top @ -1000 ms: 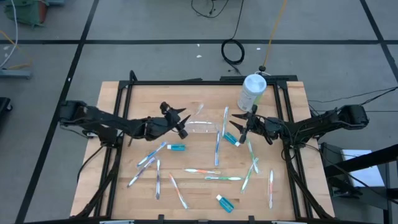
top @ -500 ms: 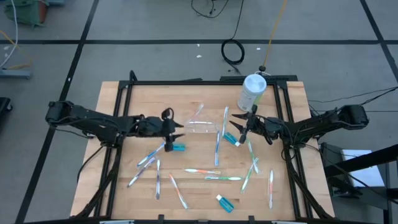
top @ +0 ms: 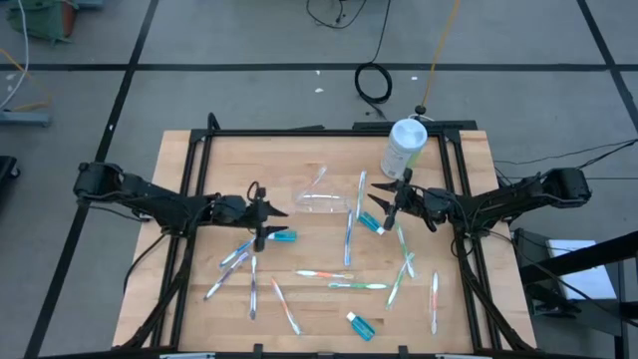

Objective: Pick & Place toothbrushing station
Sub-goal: Put the left mouthwash into the transparent organizer

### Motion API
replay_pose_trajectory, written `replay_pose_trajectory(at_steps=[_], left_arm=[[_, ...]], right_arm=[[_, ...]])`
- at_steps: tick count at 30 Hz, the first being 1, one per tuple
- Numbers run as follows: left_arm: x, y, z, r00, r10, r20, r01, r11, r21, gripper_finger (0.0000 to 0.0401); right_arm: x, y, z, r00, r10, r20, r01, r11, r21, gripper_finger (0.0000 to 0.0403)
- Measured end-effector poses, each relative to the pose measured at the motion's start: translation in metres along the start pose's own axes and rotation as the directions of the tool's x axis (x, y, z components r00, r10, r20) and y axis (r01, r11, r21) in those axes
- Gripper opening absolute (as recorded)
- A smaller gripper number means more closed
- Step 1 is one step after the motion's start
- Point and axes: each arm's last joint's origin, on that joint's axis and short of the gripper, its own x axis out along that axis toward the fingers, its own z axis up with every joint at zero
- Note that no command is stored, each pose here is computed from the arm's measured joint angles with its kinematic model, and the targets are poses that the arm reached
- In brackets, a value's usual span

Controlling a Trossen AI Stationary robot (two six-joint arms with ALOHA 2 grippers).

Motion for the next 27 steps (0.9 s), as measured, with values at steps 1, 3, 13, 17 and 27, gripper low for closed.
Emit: replay_pose_trajectory(at_steps=[1, 3, 13, 17, 27], left_arm=[[-0.002, -0.001, -0.007, 1.000, -0.005, -0.008, 0.005, 1.000, 0.001, 0.0177], [-0.007, -0.002, -0.019, 1.000, -0.013, -0.014, 0.013, 1.000, 0.010, 0.0177], [-0.015, -0.011, -0.045, 0.983, -0.092, -0.158, 0.087, 0.996, -0.035, 0.0177], [-0.015, -0.012, -0.050, 0.975, -0.082, -0.209, 0.076, 0.996, -0.037, 0.0177], [-0.015, -0.011, -0.048, 0.982, -0.041, -0.187, 0.037, 0.999, -0.024, 0.0177]], right_arm=[[0.000, 0.000, 0.000, 1.000, 0.000, 0.000, 0.000, 1.000, 0.000, 0.0139], [0.000, 0.000, 0.000, 1.000, 0.000, 0.001, 0.000, 1.000, 0.000, 0.0139], [0.000, 0.000, 0.000, 1.000, 0.000, -0.003, 0.000, 1.000, -0.001, 0.0139], [0.000, 0.000, 0.000, 1.000, 0.000, -0.002, 0.000, 1.000, -0.001, 0.0139], [0.000, 0.000, 0.000, 1.000, 0.000, -0.003, 0.000, 1.000, -0.001, 0.0139]])
